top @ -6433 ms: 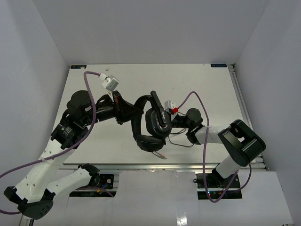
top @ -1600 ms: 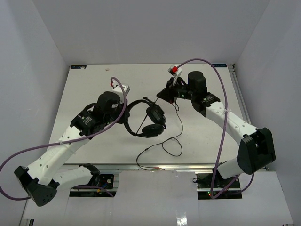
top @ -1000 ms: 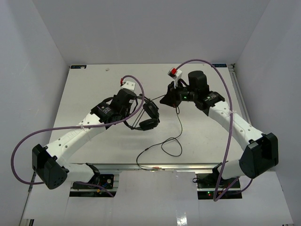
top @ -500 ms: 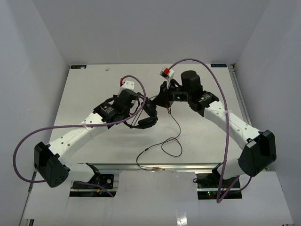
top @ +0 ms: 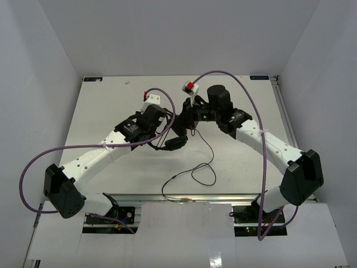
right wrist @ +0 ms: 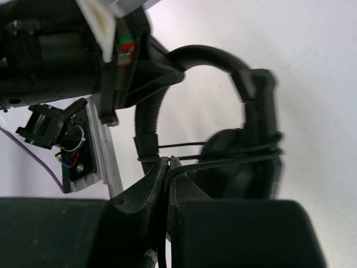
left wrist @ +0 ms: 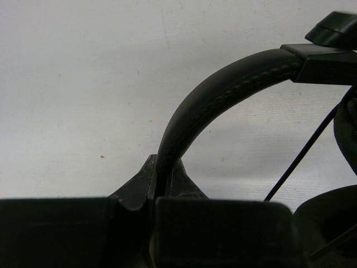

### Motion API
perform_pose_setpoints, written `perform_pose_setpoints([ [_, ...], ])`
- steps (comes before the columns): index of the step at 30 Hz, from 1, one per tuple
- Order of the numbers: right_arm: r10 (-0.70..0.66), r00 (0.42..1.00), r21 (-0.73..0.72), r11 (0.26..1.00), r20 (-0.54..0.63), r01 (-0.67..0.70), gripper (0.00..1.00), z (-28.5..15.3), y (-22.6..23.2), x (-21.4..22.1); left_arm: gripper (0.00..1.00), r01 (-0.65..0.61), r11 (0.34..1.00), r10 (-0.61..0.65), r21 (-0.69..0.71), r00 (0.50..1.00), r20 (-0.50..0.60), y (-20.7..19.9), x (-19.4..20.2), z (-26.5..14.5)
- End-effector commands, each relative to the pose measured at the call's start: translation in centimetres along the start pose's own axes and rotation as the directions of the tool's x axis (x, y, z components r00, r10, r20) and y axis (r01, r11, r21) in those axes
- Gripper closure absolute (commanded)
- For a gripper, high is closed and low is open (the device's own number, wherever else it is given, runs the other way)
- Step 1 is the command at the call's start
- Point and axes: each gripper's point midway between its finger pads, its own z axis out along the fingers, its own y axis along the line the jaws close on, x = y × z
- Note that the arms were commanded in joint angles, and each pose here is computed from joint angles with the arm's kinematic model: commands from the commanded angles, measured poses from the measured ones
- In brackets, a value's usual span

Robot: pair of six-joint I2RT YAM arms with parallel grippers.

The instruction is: Wrap the headphones

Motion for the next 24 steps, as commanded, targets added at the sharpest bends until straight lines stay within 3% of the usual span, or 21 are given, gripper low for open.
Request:
perform_pose_setpoints([
  [1,-0.113,0.985,-0.206,0.969,0.132,0.139,0.9,0.6,7.6,-2.7,1.0,0.078,0.995,-0.078,-0.064,0.997,0.002,1.4,-0.7,-0.4],
  [9,-0.091,0.988,-0.202,0.973,0.124,0.115,0.87,2.7,9.6,2.5,1.0,0.289,0.956,-0.292,0.048,0.954,0.07,0.9,-3.2,-2.7],
  [18,-0.113,0.989,-0.196,0.972,0.094,0.13,0.79,4.1,11.1,6.4,1.0,0.426,0.898,-0.438,0.109,0.889,0.131,2.0,-5.2,-5.2],
  [24,-0.126,0.986,-0.16,0.977,0.106,0.142,0.78,4.2,11.4,8.1,1.0,0.52,0.83,-0.553,0.203,0.816,0.168,3.2,-6.1,-7.9],
])
